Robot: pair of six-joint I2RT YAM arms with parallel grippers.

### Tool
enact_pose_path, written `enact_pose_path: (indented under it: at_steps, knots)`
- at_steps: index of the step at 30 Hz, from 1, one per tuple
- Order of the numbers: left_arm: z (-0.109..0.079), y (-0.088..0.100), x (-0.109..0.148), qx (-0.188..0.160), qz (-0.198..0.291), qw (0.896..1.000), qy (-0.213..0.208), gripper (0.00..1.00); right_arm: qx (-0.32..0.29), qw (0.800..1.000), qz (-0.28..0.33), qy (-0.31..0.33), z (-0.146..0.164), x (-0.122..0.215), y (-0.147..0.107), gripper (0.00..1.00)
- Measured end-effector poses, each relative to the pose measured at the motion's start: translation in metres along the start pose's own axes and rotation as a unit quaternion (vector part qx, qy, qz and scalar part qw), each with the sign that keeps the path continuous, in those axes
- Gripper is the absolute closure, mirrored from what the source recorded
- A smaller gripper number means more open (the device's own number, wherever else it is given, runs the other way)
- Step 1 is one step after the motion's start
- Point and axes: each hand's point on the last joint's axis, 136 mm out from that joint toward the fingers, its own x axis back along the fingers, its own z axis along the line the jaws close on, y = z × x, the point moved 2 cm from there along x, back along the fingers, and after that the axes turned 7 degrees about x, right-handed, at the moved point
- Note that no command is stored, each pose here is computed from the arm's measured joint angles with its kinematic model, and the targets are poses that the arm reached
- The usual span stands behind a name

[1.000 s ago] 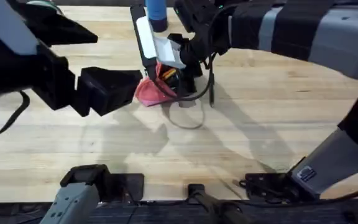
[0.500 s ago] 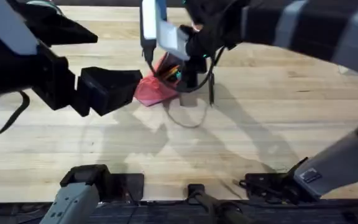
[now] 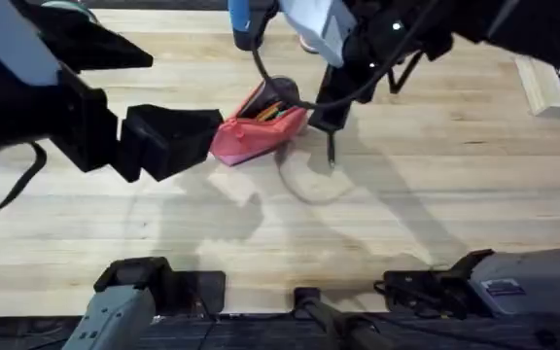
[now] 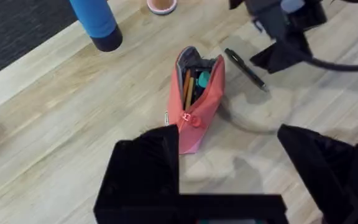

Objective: Unzip the bag, pick up the pens from the table one at a time and place them inside, then zip the bag closed.

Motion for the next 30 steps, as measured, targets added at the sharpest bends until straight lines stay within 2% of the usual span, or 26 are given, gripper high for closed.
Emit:
enact_pose_path:
  at_steps: [10, 20, 30]
  knots:
    - [0.0, 0.0, 0.0, 0.0, 0.0, 1.0, 0.0, 0.008, -0.141, 0.99, 0.025, -0.004, -0.01, 0.002, -0.023, 0.006]
    - [-0.001, -0.002, 0.0, 0.003, 0.004, 1.0, -0.002, 0.007, -0.309, 0.951, 0.025, -0.009, -0.012, 0.003, -0.026, 0.005]
    - [-0.001, -0.002, 0.0, 0.003, 0.004, 1.0, -0.002, 0.007, -0.363, 0.932, 0.025, -0.011, -0.012, 0.003, -0.026, 0.005]
